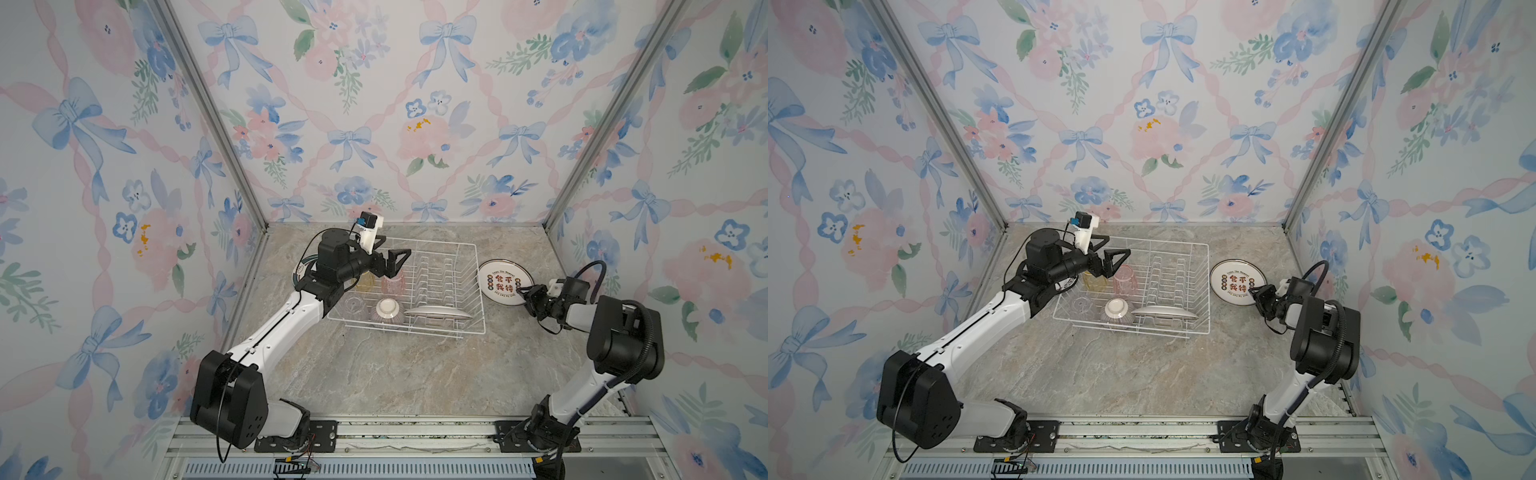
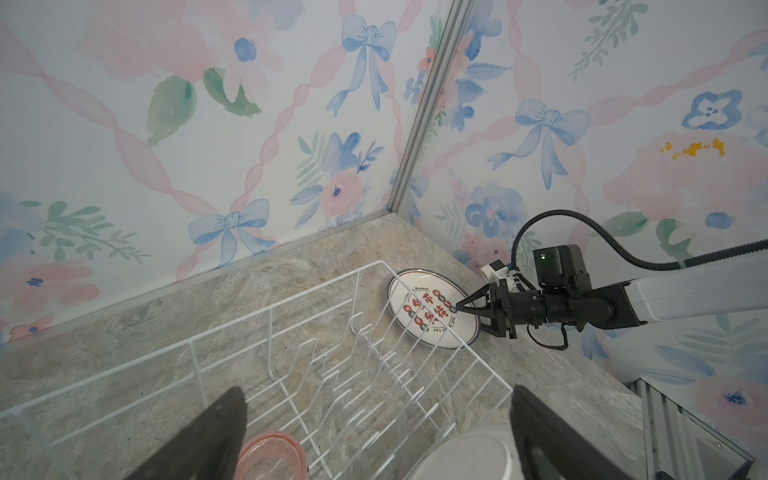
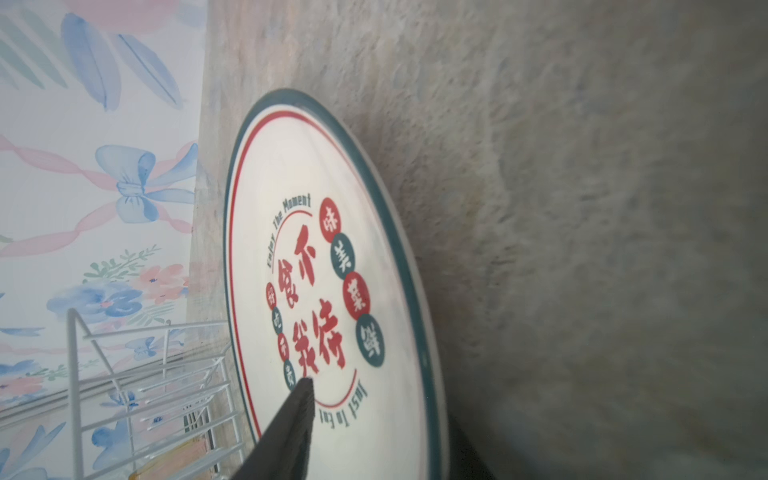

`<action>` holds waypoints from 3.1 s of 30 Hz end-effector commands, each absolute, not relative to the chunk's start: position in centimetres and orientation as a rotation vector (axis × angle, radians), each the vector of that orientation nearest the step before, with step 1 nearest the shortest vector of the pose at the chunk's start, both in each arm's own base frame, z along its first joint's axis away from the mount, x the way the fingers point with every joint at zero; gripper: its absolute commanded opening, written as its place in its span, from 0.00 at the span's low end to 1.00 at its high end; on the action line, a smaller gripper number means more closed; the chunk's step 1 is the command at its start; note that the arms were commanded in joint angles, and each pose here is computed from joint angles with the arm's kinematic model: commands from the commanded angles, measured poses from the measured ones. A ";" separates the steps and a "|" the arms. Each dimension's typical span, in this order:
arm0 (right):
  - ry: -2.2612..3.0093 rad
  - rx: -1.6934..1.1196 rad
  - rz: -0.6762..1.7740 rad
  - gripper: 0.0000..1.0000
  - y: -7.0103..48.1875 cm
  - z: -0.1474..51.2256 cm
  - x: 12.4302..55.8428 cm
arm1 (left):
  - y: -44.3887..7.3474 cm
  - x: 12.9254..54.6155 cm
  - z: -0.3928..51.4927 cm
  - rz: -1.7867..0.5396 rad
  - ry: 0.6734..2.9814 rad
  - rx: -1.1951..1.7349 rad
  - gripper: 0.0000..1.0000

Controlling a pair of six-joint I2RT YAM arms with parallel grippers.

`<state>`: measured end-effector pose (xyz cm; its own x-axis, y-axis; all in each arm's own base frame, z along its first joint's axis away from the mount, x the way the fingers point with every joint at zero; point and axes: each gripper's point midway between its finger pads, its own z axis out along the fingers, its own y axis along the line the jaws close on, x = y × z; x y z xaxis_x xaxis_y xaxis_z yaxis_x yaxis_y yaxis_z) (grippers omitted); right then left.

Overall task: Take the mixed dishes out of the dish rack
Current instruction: 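Carry the plate beside the rack with the right gripper and set it down, then lower the left gripper onto the next printed plate while the right gripper withdraws, then grasp the printed plate with the left gripper and lift it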

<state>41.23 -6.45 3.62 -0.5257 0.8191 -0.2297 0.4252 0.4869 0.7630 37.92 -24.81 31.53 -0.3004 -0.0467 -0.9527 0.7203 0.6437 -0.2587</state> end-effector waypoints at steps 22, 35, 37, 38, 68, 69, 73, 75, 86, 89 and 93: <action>2.099 0.888 0.479 0.76 -9.6 13.3 35.8 | -30.1 32.7 23.8 -0.469 1.890 1.116 0.94; 1.926 0.678 0.497 0.78 -6.9 23.1 35.9 | -31.3 28.5 22.7 -0.137 1.773 1.283 0.92; 1.911 0.659 0.500 0.78 -6.7 24.1 35.9 | -31.5 28.4 22.4 -0.100 1.767 1.297 0.93; 1.908 0.647 0.504 0.78 -6.5 24.5 35.8 | -31.6 28.3 22.3 -0.101 1.766 1.302 0.93; 1.818 0.580 0.527 0.78 -5.3 27.5 34.5 | -33.9 30.0 19.2 0.018 1.728 1.471 0.65; 1.818 0.580 0.529 0.78 -5.3 27.5 34.5 | -34.1 30.0 19.1 0.014 1.726 1.475 0.63; 1.825 0.578 0.531 0.78 -5.3 27.2 34.8 | -34.9 30.2 19.0 -0.006 1.718 1.493 0.59; 1.829 0.579 0.531 0.78 -5.3 27.0 34.8 | -35.2 30.3 19.0 -0.017 1.714 1.498 0.53; 1.824 0.576 0.550 0.78 -5.1 27.0 35.1 | -35.8 29.5 18.4 -0.028 1.703 1.534 0.33; 1.825 0.569 0.552 0.78 -4.9 27.2 35.2 | -35.7 29.3 18.0 -0.015 1.708 1.540 0.29; 1.828 0.556 0.554 0.78 -4.5 27.3 35.1 | -35.6 29.0 17.6 0.003 1.710 1.545 0.21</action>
<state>35.05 -5.14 26.98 -0.2934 0.6211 -0.7268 0.1315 0.7792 0.6128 29.22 -35.62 18.30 0.0829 0.8214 -0.5642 0.8301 0.2564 0.4952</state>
